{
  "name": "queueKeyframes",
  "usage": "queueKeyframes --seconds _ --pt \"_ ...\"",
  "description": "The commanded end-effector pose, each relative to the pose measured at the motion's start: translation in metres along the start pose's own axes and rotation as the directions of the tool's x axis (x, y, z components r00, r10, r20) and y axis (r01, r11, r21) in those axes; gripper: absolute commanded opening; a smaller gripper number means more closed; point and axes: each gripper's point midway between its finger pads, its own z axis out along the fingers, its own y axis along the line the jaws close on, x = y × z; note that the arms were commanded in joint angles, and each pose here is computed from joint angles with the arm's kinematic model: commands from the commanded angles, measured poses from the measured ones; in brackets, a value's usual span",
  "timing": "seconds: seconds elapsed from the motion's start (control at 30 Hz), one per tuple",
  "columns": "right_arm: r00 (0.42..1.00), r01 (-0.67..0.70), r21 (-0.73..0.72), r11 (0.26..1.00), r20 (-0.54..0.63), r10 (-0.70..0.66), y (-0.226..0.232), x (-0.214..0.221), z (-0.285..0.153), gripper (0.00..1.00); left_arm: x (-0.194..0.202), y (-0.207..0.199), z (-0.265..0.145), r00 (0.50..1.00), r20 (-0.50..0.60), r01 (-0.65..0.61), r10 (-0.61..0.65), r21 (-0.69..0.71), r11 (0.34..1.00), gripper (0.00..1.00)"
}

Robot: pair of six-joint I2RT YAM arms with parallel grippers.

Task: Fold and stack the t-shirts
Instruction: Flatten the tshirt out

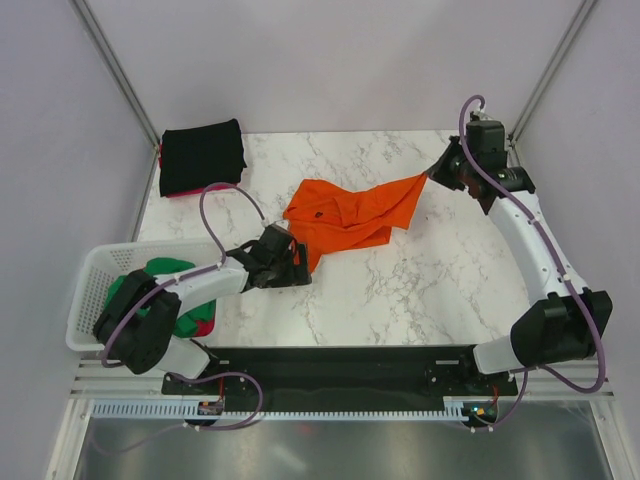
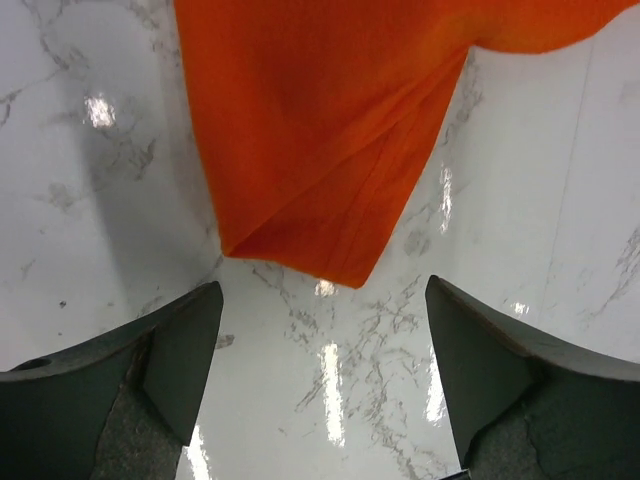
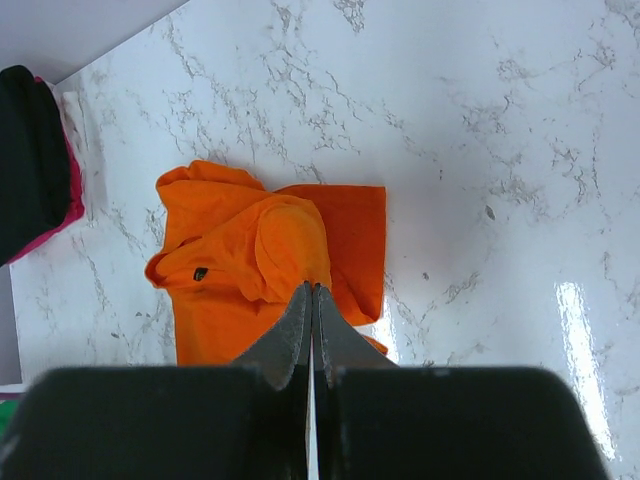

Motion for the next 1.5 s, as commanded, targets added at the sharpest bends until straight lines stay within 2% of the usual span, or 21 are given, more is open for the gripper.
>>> queueKeyframes --seconds 0.0,0.1,0.2,0.27,0.3,0.33,0.4,0.43,0.6,0.7,0.77,0.8,0.83,0.87,0.9,0.93,1.0,1.13,1.27,1.47 --pt "0.998 0.031 -0.070 0.997 0.051 -0.027 0.010 -0.006 -0.013 0.00 -0.003 0.001 0.017 0.996 0.022 0.089 -0.088 -0.038 0.995 0.90" --pt "0.998 0.034 -0.071 0.997 0.047 -0.031 0.007 -0.002 -0.015 0.00 -0.002 0.000 0.024 0.992 0.024 0.127 -0.126 -0.037 0.991 0.83" --pt "0.999 0.035 -0.065 0.997 0.033 -0.033 0.002 0.003 -0.014 0.00 0.003 -0.004 0.029 0.990 0.012 0.144 -0.144 -0.009 0.990 0.70" --pt "0.999 0.037 -0.057 0.998 0.036 -0.035 0.000 0.003 -0.013 0.00 0.009 -0.003 0.031 0.987 -0.002 0.160 -0.160 -0.007 0.987 0.55" --pt "0.999 0.034 -0.053 0.998 0.033 -0.032 -0.002 0.004 -0.012 0.00 0.011 -0.002 0.031 0.986 -0.003 0.166 -0.166 -0.006 0.986 0.45" --pt "0.999 0.033 -0.051 0.998 0.033 -0.031 -0.002 0.004 -0.012 0.00 0.012 -0.002 0.031 0.985 0.000 0.174 -0.174 -0.001 0.985 0.28" --pt "0.999 0.023 -0.049 0.999 0.032 -0.022 -0.004 0.003 -0.012 0.00 0.013 -0.002 0.027 0.982 0.007 0.190 -0.190 0.009 0.982 0.13" --pt "0.999 0.020 -0.051 0.998 0.035 -0.019 -0.004 0.002 -0.012 0.00 0.013 -0.002 0.025 0.981 0.009 0.192 -0.192 0.013 0.981 0.03" --pt "0.996 -0.021 -0.062 0.998 0.080 0.026 -0.003 -0.015 -0.027 0.00 -0.005 -0.007 -0.009 0.986 0.053 0.156 -0.158 0.029 0.987 0.02" --pt "0.989 -0.042 -0.081 0.996 0.137 0.053 0.001 -0.035 -0.050 0.00 -0.037 -0.018 -0.055 0.982 0.145 0.114 -0.122 0.063 0.991 0.02" --pt "0.982 -0.045 -0.103 0.994 0.175 0.063 0.005 -0.048 -0.069 0.00 -0.068 -0.035 -0.100 0.964 0.249 0.062 -0.094 0.133 0.989 0.02" --pt "0.977 -0.049 -0.112 0.993 0.199 0.070 0.008 -0.060 -0.082 0.00 -0.068 -0.032 -0.113 0.966 0.247 0.042 -0.070 0.119 0.992 0.02" --pt "0.972 -0.051 -0.126 0.991 0.222 0.078 0.011 -0.067 -0.095 0.00 -0.077 -0.033 -0.128 0.958 0.279 0.028 -0.061 0.121 0.992 0.02" --pt "0.962 -0.059 -0.124 0.991 0.258 0.089 0.010 -0.081 -0.111 0.00 -0.097 -0.043 -0.161 0.933 0.357 -0.019 -0.039 0.156 0.988 0.02" --pt "0.956 -0.062 -0.128 0.990 0.279 0.096 0.012 -0.087 -0.122 0.00 -0.097 -0.039 -0.173 0.933 0.360 -0.037 -0.015 0.137 0.990 0.02" --pt "0.945 -0.065 -0.138 0.988 0.309 0.105 0.014 -0.094 -0.138 0.00 -0.114 -0.043 -0.205 0.898 0.439 -0.084 0.012 0.146 0.986 0.02" --pt "0.924 -0.077 -0.138 0.987 0.363 0.122 0.017 -0.107 -0.167 0.00 -0.124 -0.036 -0.234 0.867 0.497 -0.111 0.039 0.115 0.987 0.02" --pt "0.833 -0.110 -0.134 0.985 0.528 0.165 0.020 -0.128 -0.240 0.00 -0.159 -0.032 -0.323 0.714 0.697 -0.176 0.065 0.089 0.980 0.02" --pt "0.719 -0.122 -0.145 0.982 0.669 0.188 0.026 -0.145 -0.319 0.00 -0.176 -0.042 -0.394 0.589 0.806 -0.256 0.060 0.116 0.960 0.02" --pt "0.534 -0.081 -0.155 0.985 0.827 0.174 0.025 -0.144 -0.424 0.00 -0.169 -0.073 -0.485 0.402 0.915 -0.475 -0.017 0.225 0.851 0.02"
